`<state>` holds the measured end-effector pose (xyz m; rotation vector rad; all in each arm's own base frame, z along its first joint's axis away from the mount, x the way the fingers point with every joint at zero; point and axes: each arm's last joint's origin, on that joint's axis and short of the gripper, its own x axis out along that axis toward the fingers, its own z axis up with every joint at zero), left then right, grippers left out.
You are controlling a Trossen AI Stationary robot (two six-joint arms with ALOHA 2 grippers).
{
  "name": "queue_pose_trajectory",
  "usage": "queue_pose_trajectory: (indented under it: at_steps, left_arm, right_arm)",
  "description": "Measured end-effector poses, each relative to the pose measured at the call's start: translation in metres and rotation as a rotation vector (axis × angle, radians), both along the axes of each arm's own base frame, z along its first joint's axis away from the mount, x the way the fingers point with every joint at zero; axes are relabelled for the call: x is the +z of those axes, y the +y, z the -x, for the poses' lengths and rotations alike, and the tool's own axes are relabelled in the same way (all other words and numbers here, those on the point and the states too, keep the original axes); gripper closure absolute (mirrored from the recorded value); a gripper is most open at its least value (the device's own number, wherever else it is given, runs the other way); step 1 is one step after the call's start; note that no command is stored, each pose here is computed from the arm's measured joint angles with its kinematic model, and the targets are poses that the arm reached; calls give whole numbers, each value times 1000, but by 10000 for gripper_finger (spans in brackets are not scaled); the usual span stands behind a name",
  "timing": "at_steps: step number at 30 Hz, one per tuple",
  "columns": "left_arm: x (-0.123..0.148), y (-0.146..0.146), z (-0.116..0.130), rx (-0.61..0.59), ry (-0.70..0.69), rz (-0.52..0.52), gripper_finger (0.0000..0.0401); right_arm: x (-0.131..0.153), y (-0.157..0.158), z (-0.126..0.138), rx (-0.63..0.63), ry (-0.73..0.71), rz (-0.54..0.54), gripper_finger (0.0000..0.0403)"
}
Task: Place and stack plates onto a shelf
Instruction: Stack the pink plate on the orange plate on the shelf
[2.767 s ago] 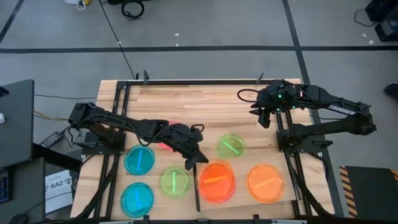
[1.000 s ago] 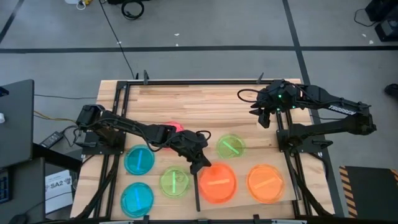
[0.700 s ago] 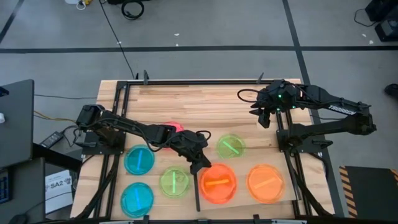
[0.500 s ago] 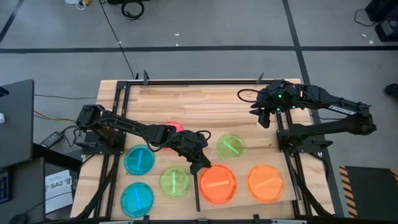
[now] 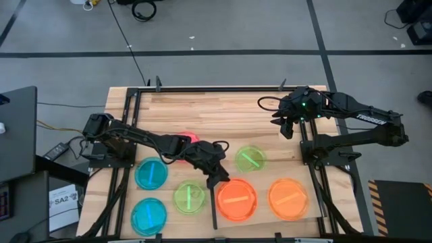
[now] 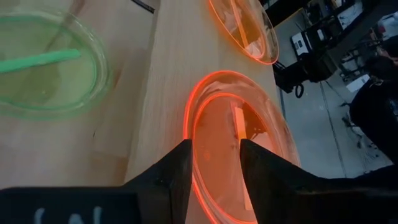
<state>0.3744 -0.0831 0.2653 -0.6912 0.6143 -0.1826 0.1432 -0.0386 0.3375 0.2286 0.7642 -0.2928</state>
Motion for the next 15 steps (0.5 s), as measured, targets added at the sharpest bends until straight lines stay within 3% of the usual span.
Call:
queue_pose_trajectory:
  at_steps: [10,15]
  left_arm:
    - [2,15,-3,-21,-61,-127,260]
    - [22,32,5,-14,-132,-189,260]
  right_arm:
    - [0,0,0,0,0,0,270]
    - [0,0,0,0,0,0,270]
